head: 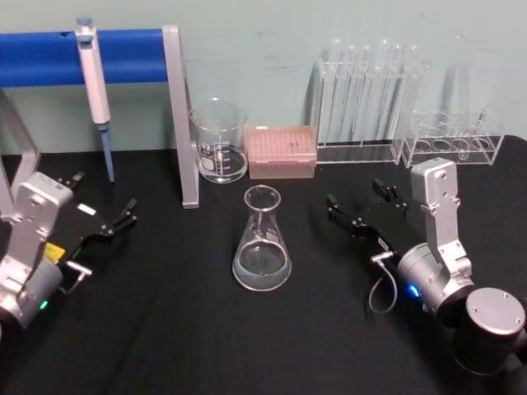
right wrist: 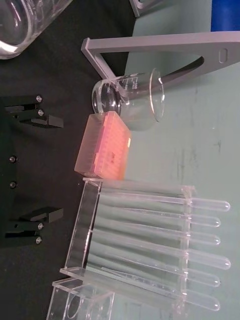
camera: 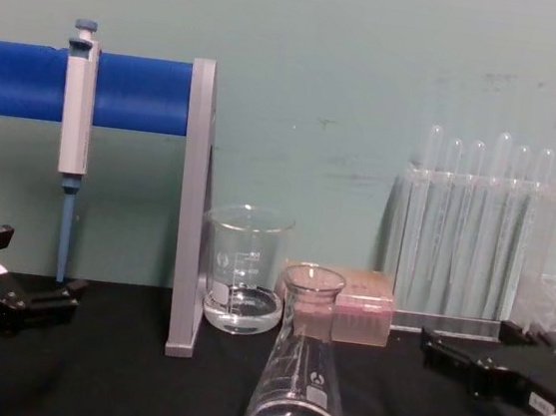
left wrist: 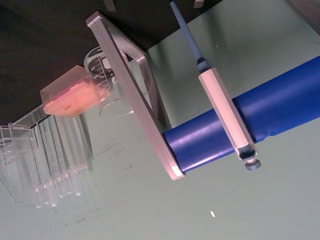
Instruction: Grasp the erlenmeyer flask with one hand, shake it three times, then place it back.
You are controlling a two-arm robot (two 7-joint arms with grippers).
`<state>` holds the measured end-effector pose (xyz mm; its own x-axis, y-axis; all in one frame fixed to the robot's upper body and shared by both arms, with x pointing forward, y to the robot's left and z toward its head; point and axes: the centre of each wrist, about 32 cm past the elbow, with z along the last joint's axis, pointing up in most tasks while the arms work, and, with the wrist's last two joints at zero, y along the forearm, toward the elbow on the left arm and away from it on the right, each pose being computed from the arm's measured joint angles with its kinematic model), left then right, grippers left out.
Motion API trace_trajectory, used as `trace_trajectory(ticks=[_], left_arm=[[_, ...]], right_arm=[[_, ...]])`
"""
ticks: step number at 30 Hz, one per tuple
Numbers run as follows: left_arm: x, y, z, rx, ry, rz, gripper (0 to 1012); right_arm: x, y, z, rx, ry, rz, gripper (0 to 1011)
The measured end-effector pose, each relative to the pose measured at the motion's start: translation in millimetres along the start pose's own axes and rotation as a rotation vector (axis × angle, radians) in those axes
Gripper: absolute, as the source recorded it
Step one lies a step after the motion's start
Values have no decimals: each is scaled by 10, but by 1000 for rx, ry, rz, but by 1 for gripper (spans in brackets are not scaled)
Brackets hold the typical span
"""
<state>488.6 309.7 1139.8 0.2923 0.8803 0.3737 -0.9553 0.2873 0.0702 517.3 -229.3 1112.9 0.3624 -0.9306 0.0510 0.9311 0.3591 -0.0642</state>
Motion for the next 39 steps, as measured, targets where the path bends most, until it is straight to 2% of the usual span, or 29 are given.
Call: trace_trajectory(ticks=[9, 39], left_arm=[[0, 0, 0, 0, 0, 0, 1001], [0, 0, 0, 0, 0, 0, 1001]], right_arm=[[-2, -5, -15, -17, -11, 7, 1003], [-5, -6, -16, -15, -9, 7, 1003]])
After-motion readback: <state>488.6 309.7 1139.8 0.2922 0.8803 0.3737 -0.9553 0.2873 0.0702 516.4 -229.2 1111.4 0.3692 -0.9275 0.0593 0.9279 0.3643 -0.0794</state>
